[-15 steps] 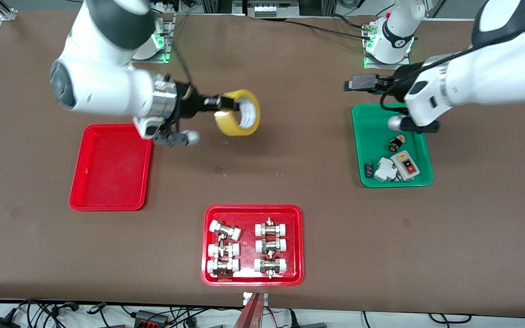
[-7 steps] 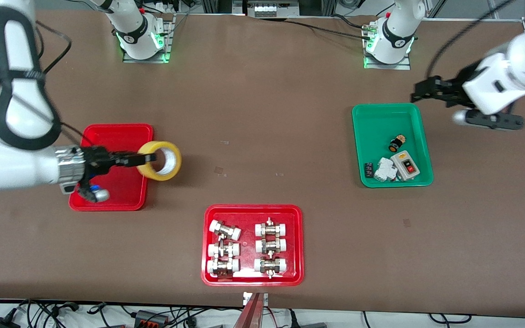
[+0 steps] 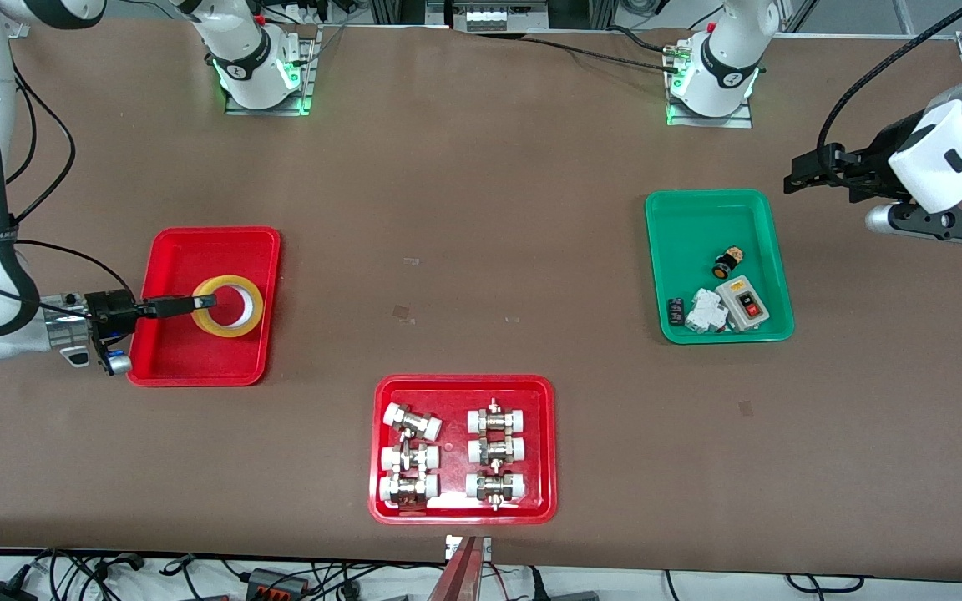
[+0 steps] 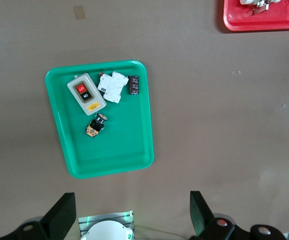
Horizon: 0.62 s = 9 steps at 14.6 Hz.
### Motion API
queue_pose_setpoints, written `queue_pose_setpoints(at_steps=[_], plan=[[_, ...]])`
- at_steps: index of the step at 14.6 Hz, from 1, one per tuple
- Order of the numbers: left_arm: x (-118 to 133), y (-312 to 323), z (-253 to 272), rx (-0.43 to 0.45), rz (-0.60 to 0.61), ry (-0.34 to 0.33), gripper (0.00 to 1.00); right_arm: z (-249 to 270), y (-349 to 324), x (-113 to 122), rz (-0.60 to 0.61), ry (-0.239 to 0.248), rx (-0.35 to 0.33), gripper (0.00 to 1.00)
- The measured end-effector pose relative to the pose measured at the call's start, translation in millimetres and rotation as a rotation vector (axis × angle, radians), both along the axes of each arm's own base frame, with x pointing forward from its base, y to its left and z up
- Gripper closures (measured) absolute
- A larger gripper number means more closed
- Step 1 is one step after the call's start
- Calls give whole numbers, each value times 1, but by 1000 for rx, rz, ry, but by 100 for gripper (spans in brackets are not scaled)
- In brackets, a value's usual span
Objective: Left arm passes tape to right arm into tray
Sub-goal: 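Lower the tape into the empty red tray and open the right gripper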
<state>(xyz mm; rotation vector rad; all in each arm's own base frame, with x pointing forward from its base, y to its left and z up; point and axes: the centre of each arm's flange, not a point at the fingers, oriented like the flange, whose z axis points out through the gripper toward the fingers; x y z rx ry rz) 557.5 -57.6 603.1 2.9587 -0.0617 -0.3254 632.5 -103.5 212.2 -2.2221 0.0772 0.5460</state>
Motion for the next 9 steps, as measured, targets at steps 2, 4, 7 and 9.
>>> queue_pose_setpoints(at_steps=[2,4,7,9], plan=[[1,12,1,2,22,-2,0,-20,-18,-7,11,-24,35,45],[3,29,1,6,54,-2,0,-33,-29,-13,20,-41,55,45],[3,53,0,16,93,-4,0,-47,-37,-18,35,-62,81,45],[0,52,6,55,84,-17,0,-54,-37,-19,45,-69,92,46]])
